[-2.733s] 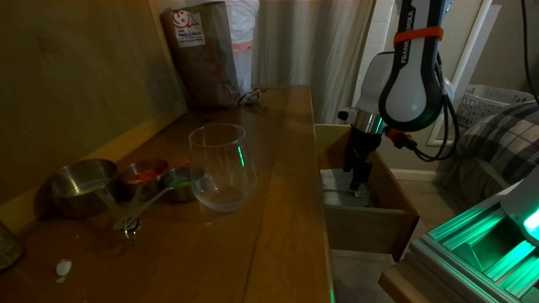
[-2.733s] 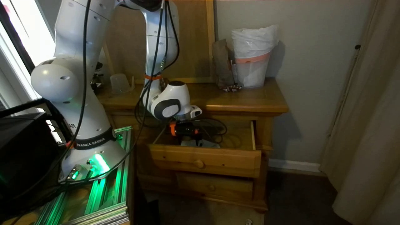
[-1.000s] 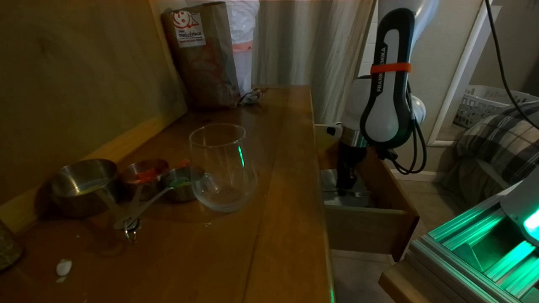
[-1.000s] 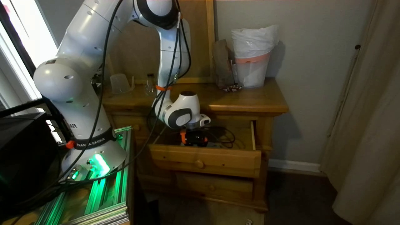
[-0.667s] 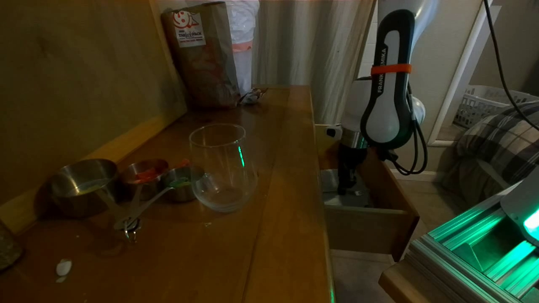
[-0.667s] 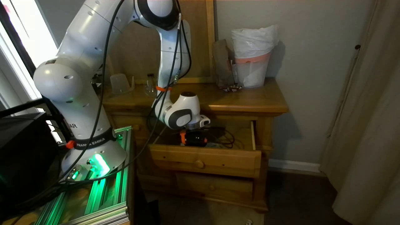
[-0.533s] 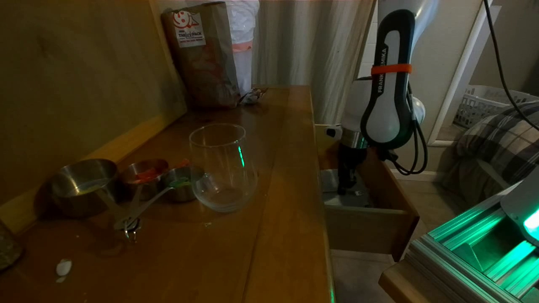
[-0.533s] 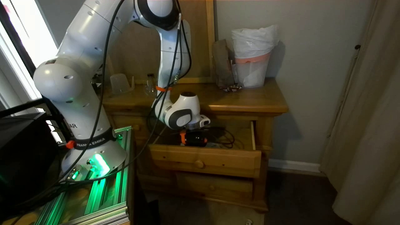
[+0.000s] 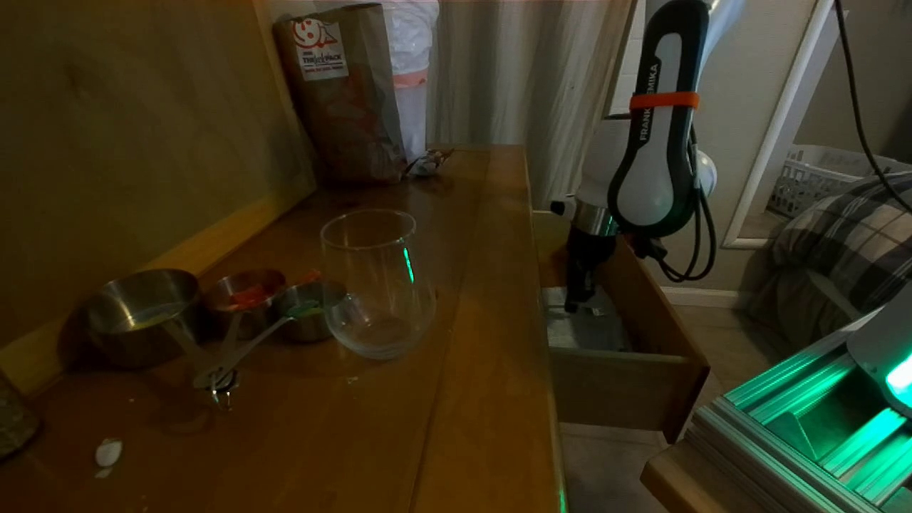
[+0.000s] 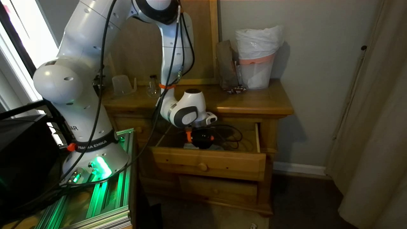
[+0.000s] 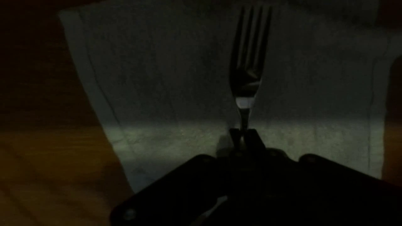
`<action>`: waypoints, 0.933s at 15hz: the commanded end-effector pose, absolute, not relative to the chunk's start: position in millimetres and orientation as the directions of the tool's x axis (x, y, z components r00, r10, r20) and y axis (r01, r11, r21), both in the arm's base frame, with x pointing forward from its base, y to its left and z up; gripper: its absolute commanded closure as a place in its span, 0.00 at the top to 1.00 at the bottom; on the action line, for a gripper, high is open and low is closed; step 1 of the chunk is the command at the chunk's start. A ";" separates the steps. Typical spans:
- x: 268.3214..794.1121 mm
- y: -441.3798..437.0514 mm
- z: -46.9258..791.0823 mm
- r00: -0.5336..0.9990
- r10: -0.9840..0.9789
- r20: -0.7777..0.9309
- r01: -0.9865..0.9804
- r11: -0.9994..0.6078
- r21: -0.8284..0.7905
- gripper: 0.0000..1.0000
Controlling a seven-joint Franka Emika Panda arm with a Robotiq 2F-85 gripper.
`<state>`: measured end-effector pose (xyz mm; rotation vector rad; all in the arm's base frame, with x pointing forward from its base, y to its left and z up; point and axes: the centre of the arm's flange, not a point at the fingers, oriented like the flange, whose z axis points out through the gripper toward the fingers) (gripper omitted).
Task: Remove the fork from the top right drawer and put it on the dresser
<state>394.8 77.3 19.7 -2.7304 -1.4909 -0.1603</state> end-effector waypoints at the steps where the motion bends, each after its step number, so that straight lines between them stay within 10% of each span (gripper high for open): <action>1: 406.3 67.3 68.2 0.625 0.768 0.140 0.773 -0.634 0.024 0.02; 14: 403.7 35.5 208.6 0.896 0.432 0.100 0.428 -0.902 0.060 0.02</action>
